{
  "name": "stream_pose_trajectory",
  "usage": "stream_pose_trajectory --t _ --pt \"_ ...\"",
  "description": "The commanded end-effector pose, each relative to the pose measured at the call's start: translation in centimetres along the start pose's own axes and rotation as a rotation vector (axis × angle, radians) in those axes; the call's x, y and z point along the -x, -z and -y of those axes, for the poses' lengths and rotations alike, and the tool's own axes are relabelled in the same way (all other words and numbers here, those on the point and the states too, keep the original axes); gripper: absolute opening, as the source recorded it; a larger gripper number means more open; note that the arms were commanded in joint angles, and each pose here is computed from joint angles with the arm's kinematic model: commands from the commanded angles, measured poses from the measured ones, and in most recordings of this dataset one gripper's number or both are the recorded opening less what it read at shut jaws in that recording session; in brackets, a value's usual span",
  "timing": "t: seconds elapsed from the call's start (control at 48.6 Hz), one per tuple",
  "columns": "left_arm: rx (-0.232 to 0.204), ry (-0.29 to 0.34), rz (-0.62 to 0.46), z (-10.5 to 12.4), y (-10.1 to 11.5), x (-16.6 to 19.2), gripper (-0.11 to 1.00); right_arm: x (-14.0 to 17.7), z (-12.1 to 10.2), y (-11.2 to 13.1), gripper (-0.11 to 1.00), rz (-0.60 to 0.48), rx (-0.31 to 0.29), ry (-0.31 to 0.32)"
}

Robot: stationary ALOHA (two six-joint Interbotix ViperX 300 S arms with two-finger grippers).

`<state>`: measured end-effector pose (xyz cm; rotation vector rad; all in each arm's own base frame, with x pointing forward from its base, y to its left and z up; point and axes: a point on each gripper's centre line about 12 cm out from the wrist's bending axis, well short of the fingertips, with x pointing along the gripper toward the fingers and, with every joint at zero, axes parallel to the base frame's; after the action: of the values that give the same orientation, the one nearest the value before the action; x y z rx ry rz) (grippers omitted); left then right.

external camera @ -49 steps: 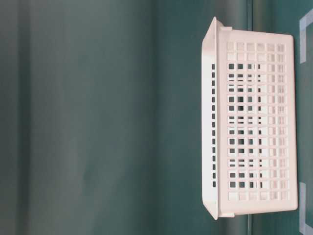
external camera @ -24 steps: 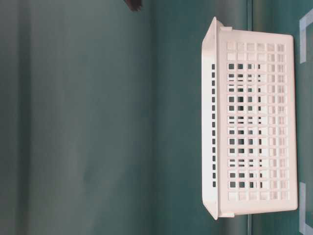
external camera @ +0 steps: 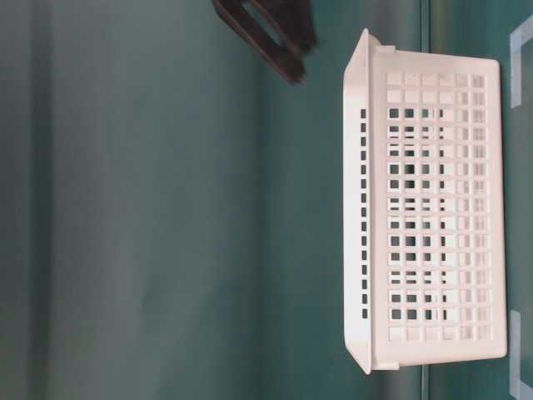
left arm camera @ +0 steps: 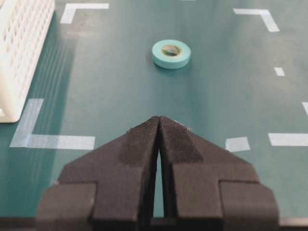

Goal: Put the tape in the middle into the white basket.
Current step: 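Lower the open right gripper over the teal tape roll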

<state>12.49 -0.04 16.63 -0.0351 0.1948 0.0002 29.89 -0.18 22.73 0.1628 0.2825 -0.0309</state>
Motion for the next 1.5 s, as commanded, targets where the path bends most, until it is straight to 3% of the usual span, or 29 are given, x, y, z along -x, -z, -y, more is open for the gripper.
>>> stream_pose_trajectory --t 0.0,0.432,1.482 --pt "-0.001 0.003 0.017 0.1 -0.6 0.0 -0.11 -1.0 -0.1 -0.6 1.00 -0.006 -0.004 0.002" --pt "-0.001 0.003 0.017 0.1 -0.6 0.0 -0.11 -5.4 -0.1 1.4 1.00 -0.145 -0.002 0.017" --pt "-0.001 0.003 0.017 0.1 -0.6 0.0 -0.11 -10.0 -0.6 6.2 1.00 -0.325 -0.051 0.027"
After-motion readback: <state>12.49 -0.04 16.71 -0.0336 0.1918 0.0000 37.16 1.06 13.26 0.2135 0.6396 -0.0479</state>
